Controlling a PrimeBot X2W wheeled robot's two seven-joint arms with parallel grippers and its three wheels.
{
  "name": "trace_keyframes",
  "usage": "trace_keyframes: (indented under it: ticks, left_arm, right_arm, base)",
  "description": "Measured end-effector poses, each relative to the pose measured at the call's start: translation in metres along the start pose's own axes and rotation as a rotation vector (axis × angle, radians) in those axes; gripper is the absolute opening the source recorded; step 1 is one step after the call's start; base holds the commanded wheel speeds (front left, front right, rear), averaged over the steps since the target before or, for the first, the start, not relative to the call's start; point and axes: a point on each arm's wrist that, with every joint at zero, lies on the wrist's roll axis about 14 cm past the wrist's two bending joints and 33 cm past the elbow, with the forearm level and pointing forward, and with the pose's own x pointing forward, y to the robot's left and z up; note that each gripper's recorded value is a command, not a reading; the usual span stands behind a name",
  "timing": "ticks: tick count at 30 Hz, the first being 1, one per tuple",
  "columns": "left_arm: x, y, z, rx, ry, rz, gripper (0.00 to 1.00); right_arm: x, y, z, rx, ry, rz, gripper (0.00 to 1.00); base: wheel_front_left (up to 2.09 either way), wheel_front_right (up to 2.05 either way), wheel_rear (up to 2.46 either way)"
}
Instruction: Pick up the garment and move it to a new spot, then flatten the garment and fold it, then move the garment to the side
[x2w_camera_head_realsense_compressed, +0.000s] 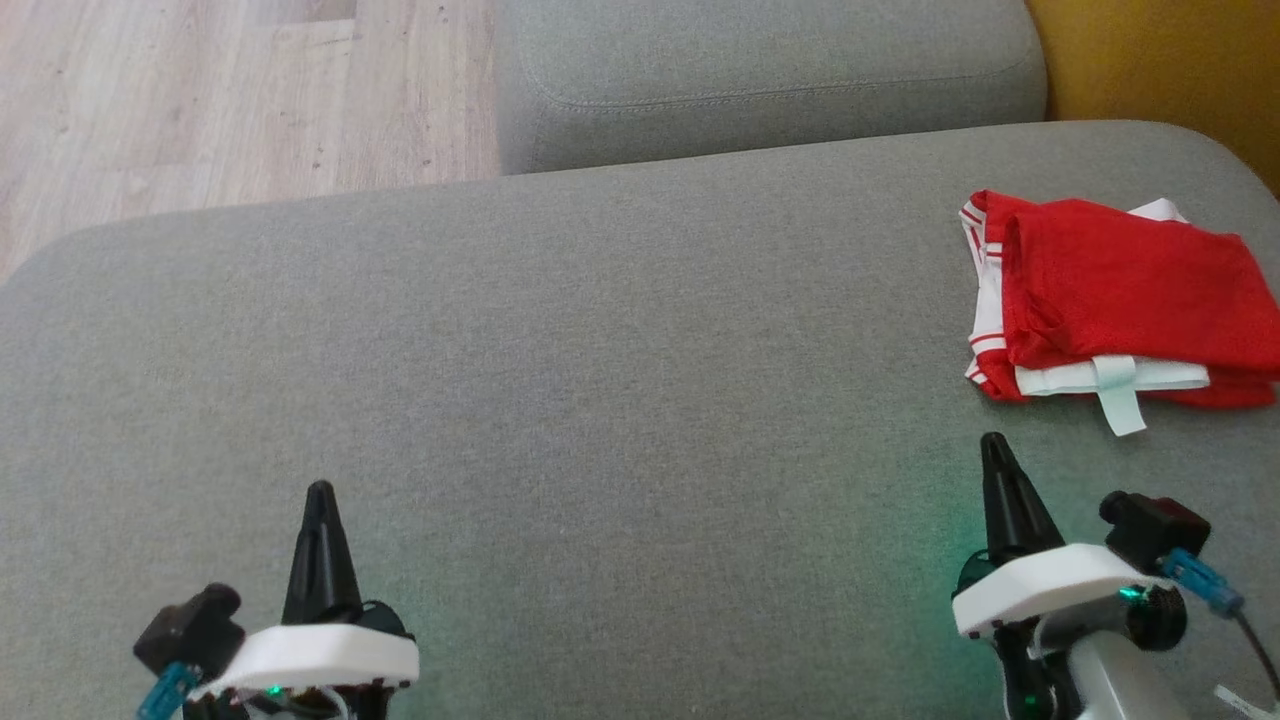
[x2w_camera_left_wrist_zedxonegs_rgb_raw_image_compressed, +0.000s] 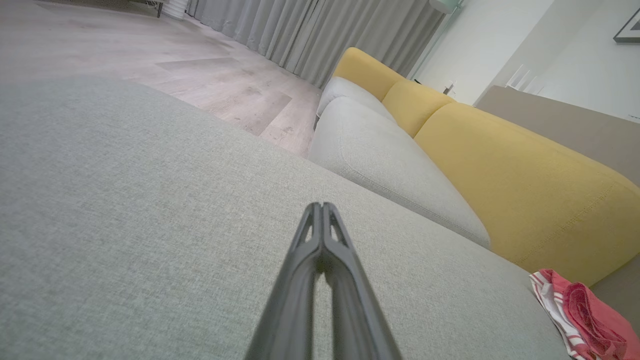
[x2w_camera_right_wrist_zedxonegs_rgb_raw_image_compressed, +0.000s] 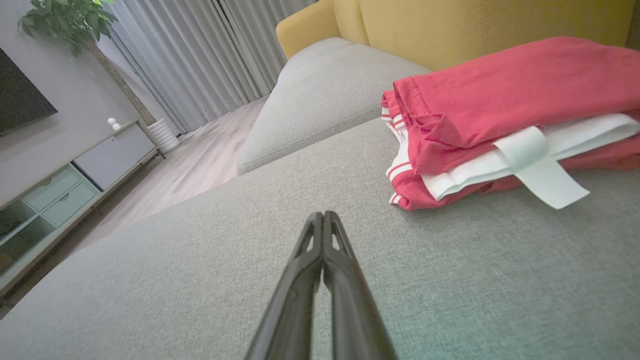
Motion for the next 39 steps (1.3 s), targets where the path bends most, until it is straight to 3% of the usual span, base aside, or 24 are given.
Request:
trace_keyframes:
  ticks: [39]
  left_arm:
    - [0.002,0.017,0.006,-0.358,0.024,0.062,0.0]
  right_arm:
    - [0.003,-0.015,0.02,0.42,-0.044,-0.066,0.0]
  base:
    - [0.0,0.0,0.0]
